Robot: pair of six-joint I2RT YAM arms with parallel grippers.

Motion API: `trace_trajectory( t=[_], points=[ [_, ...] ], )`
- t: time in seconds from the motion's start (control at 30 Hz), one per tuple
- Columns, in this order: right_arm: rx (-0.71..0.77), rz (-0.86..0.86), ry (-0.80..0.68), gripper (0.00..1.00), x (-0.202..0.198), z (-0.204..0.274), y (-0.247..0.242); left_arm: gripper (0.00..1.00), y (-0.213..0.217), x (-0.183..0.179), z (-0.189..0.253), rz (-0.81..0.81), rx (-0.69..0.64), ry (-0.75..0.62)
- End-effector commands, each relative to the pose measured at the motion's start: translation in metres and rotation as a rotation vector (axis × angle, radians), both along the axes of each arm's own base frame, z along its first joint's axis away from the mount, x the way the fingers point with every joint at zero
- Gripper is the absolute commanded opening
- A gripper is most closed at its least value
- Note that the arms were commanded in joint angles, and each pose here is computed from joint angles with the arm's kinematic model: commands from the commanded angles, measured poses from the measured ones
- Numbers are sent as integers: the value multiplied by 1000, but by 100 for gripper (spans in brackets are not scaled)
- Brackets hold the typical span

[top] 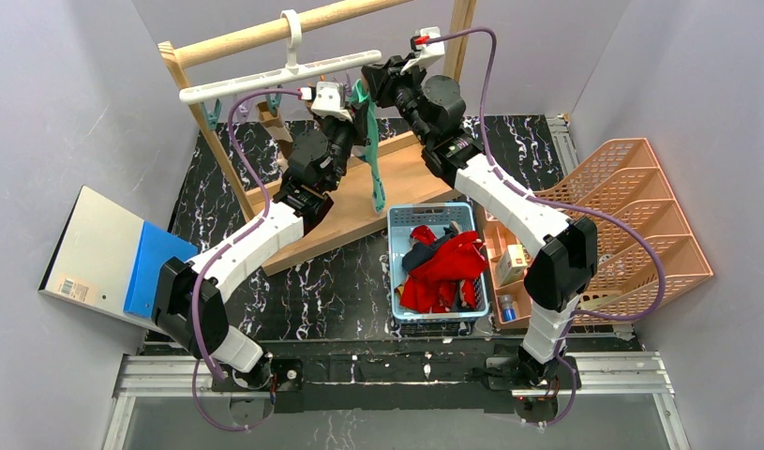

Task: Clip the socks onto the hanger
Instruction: Pick up the sock from the hanger.

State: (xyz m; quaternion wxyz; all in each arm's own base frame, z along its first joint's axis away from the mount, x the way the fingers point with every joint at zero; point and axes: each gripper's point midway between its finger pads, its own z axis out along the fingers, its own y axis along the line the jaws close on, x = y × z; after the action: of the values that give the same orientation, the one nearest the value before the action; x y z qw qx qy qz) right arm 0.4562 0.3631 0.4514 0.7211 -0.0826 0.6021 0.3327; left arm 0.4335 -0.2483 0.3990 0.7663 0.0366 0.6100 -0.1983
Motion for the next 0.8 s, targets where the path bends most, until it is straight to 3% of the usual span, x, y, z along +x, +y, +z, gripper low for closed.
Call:
trace_trajectory(
  t=[0.0, 0.33, 0.7, 0.77],
  points=[
    [57, 9, -46, 1, -15, 33, -11, 0, 13, -13, 53, 13, -76, -109],
    [61, 35, -58, 44, -23, 43, -11, 0, 13, -13, 50, 15, -64, -105],
    [71, 76, -61, 69, -34, 56, -11, 0, 11, -13, 50, 6, -47, -104],
    [60, 86, -54, 78, -37, 57, -11, 0, 12, -14, 51, 6, -49, -106]
  ],
)
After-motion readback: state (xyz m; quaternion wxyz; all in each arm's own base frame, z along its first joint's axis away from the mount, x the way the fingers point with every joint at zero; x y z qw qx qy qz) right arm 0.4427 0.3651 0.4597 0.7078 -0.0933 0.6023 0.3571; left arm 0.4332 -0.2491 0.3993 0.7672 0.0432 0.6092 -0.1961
